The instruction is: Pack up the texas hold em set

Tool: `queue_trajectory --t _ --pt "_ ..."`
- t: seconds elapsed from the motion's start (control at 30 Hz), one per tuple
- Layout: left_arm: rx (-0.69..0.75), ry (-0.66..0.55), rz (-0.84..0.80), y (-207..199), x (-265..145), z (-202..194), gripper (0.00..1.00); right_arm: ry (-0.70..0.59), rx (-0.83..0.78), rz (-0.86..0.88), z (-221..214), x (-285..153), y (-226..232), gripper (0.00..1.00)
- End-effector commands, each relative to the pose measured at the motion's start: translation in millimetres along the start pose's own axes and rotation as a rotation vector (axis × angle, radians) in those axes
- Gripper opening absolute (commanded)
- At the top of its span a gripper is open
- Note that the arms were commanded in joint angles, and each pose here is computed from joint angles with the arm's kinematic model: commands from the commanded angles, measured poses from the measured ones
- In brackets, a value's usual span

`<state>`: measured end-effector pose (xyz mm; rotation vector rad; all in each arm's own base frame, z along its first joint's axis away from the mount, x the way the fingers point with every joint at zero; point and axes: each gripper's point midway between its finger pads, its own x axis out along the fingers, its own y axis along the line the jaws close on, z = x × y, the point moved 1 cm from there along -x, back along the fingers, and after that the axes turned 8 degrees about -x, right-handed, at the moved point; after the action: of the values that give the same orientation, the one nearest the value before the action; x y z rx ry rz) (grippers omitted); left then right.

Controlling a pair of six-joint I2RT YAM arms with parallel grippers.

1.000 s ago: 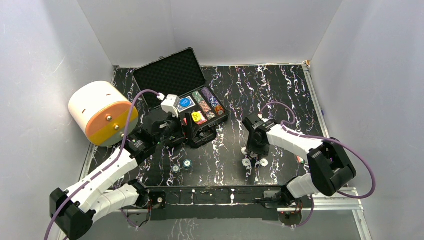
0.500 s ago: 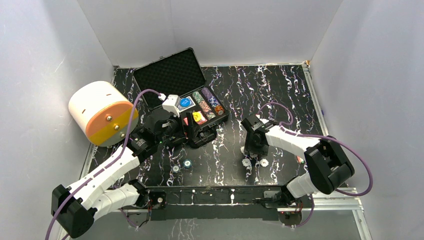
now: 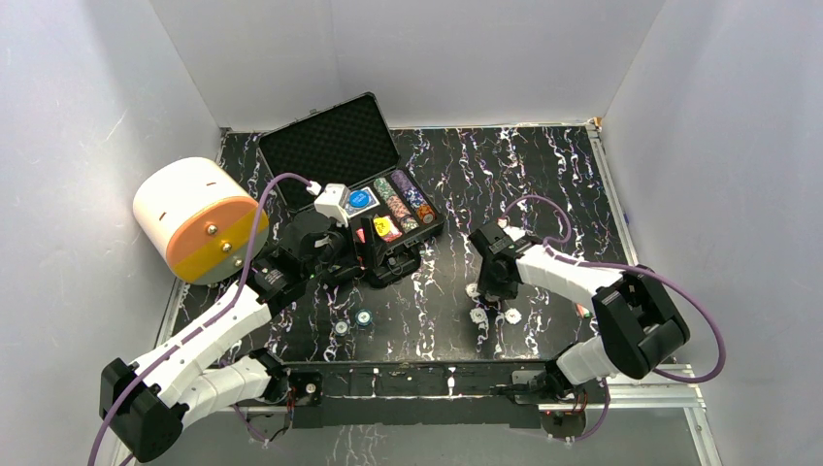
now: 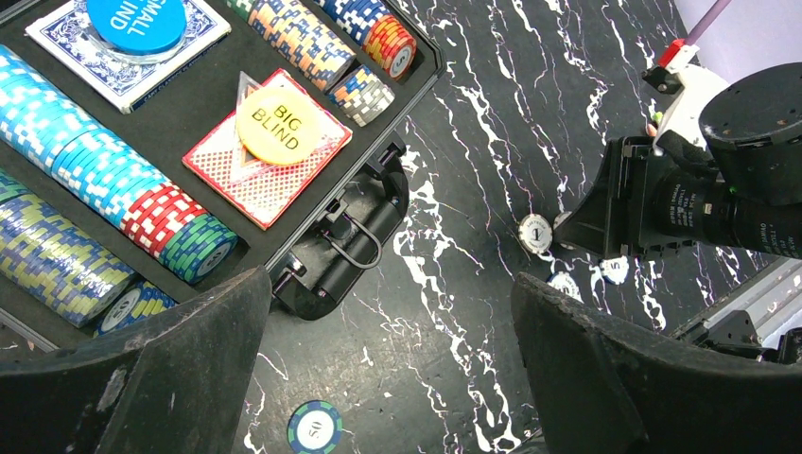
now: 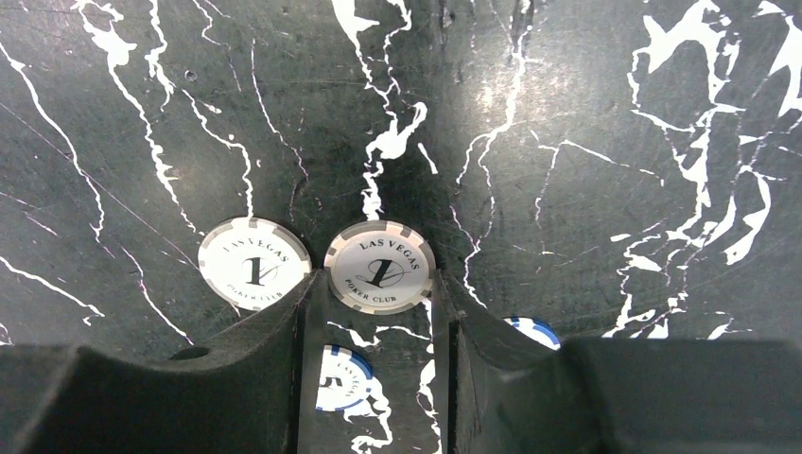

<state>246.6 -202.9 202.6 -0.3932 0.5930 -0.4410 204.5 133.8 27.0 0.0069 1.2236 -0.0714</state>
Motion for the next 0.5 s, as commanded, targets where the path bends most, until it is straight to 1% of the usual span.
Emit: queue_trajectory --t 0.0,0.2,0.47 --pt "-0.010 -0.034 0.001 -2.4 -0.5 10.3 0.97 -0.066 0.002 -0.006 11.2 -12.5 -2.4 0.41" --pt "-0.018 -0.035 0.004 -1.8 0.0 9.9 0.97 -0.101 -0.014 0.084 23.7 -30.2 17.0 0.42" --pt "-0.019 -0.031 0.015 0.1 0.3 8.9 0.97 -0.097 -0.077 0.099 24.7 -24.1 38.4 0.45"
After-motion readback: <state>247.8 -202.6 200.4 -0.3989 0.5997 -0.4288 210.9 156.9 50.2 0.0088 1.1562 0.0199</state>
